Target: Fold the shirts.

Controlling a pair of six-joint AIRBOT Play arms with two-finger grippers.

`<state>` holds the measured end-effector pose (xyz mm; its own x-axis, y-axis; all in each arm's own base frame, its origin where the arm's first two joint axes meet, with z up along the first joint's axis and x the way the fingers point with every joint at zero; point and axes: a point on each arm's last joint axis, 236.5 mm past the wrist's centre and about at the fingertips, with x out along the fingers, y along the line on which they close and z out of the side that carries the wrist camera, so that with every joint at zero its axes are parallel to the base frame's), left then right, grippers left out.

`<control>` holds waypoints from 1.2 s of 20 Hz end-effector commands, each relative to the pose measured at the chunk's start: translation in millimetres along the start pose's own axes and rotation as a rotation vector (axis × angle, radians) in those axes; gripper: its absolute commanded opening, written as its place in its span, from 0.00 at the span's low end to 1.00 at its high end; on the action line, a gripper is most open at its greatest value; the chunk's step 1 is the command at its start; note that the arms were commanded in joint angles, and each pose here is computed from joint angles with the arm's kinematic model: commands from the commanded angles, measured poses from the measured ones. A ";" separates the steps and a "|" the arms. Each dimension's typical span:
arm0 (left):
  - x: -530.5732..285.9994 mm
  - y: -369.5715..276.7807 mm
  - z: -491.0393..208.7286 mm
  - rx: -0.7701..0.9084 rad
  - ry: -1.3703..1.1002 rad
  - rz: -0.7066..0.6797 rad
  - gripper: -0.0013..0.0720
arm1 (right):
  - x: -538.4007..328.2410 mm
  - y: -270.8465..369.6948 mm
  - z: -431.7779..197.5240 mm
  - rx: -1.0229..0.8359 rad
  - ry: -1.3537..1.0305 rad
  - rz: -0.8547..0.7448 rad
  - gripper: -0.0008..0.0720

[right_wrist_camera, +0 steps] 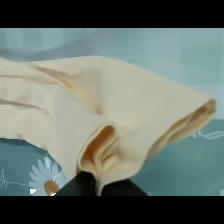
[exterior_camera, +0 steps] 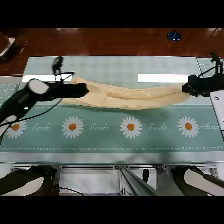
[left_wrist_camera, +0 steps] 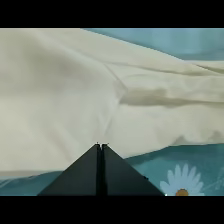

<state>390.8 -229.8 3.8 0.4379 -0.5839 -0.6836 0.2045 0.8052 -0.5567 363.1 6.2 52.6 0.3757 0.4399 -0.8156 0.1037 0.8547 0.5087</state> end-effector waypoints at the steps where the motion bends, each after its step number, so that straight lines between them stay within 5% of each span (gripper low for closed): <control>1: 60.4 -76.8 -31.9 0.121 0.108 -0.096 0.04 | -45.6 33.4 -41.6 -0.062 -0.128 0.000 0.05; 15: 166.5 -242.2 -192.4 0.193 0.551 -0.313 0.04 | -90.4 120.5 -82.0 -0.173 -0.256 0.162 0.05; 19: 132.0 -196.5 -113.1 0.200 0.507 -0.249 0.04 | -68.4 134.3 -81.3 -0.183 -0.185 0.198 0.05; 24: -2.8 -57.3 41.6 0.161 0.189 0.068 0.04 | -28.3 184.5 -65.8 -0.283 -0.072 0.263 0.05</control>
<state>381.1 -380.2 19.6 0.1062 -0.6508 -0.7518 0.3870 0.7235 -0.5716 292.0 137.2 153.6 0.4744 0.6016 -0.6427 -0.2044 0.7854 0.5843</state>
